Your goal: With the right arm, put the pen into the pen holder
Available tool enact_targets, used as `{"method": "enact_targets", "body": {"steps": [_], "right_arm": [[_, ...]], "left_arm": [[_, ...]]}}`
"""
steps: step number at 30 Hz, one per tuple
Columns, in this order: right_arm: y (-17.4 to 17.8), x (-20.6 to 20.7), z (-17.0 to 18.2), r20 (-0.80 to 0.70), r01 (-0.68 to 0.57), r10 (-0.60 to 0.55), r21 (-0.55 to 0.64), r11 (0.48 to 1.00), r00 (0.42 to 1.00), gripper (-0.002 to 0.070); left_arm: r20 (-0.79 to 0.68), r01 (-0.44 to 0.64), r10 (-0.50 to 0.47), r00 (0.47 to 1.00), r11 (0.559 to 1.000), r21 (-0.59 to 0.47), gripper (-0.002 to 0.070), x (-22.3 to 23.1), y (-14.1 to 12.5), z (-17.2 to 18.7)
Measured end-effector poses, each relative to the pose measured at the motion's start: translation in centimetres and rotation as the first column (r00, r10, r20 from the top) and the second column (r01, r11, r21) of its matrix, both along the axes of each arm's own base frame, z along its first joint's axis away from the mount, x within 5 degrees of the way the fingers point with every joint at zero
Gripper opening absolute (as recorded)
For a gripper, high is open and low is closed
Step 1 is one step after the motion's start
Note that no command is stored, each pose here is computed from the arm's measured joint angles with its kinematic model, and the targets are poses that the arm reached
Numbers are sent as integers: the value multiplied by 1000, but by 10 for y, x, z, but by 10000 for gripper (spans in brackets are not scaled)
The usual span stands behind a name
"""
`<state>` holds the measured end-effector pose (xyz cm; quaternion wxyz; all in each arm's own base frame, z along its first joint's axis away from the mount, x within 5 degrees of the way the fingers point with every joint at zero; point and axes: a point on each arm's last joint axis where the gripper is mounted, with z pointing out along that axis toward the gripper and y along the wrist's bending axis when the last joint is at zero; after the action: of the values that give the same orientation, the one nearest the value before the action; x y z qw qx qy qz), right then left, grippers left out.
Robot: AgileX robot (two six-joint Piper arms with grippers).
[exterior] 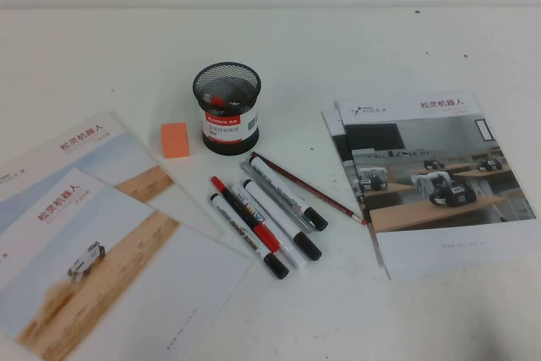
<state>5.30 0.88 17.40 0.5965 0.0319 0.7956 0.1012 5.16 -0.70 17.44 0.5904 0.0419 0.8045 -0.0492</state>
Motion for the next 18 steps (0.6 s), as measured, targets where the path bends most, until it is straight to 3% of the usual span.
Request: {"method": "enact_targets", "body": {"steps": [18], "right_arm": [[0,0,0,-1,-1,1,15,1000,1000,-20]], "left_arm": [[0,0,0,1000,1000,0,-1,0,0,0]]}}
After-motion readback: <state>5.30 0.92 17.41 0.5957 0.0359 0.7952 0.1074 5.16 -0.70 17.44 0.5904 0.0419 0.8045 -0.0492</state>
